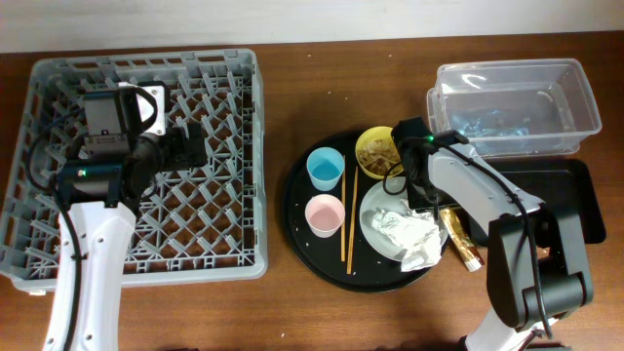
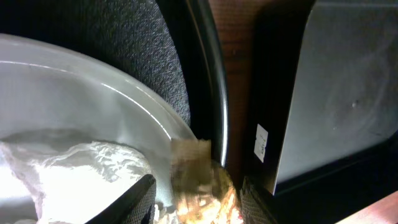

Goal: Sort waste into correct bins and load items into the dishwasher rack
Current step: 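Carry the gold wrapper right and drop it into the clear bin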

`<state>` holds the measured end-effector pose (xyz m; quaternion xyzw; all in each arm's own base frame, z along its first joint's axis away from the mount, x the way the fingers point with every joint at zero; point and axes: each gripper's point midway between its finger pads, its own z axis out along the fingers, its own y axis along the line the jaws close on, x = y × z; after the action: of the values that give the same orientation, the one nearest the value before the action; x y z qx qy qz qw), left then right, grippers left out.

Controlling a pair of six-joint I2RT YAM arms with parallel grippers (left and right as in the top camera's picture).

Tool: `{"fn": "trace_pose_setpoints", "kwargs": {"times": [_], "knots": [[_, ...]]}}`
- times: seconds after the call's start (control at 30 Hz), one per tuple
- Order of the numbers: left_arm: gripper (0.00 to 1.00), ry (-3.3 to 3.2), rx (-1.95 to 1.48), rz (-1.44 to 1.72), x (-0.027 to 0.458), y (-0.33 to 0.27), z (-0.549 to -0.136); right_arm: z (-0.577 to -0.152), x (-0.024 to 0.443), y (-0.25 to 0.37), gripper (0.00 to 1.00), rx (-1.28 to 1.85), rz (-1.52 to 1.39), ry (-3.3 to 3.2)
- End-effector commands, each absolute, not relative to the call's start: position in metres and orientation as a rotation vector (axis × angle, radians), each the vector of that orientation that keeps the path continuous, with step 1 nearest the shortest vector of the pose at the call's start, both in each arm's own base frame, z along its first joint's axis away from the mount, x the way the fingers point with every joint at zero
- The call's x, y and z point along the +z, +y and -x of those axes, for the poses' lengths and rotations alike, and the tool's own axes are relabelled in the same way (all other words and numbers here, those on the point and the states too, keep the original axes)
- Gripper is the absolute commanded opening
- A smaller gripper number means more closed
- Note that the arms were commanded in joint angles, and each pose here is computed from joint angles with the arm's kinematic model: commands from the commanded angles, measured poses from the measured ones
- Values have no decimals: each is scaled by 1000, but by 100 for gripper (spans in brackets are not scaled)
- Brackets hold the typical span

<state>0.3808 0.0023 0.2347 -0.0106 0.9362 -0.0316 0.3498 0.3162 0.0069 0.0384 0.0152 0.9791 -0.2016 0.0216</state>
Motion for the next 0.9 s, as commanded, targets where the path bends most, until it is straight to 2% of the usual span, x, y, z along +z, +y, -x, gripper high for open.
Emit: {"fn": "trace_pose_setpoints", "kwargs": {"times": [0.0, 0.07, 0.2, 0.27, 0.33, 0.5, 0.6, 0.73, 0.87], "knots": [[99, 2405, -84, 11, 243, 3, -385, -316, 35, 1, 44, -670, -61, 3023], [99, 2405, -84, 11, 243, 3, -385, -313, 32, 2, 39, -660, -60, 3033], [99, 2405, -84, 11, 243, 3, -385, -309, 26, 2, 38, -657, -59, 3039], [99, 2405, -84, 11, 243, 3, -385, -310, 26, 2, 18, -655, -60, 3036], [99, 2405, -84, 11, 243, 3, -385, -310, 26, 2, 4, -655, -60, 3036], [99, 2405, -84, 11, 243, 3, -385, -314, 58, 10, 4, -583, -79, 3037], [99, 2405, -84, 11, 243, 3, -385, -326, 111, 26, 4, -418, -97, 3001], [99, 2405, -84, 11, 243, 3, -385, -357, 214, 42, 4, -216, -118, 2757], [99, 2405, -84, 11, 243, 3, -384, -392, 258, 18, 4, -162, -248, 2562]]}}
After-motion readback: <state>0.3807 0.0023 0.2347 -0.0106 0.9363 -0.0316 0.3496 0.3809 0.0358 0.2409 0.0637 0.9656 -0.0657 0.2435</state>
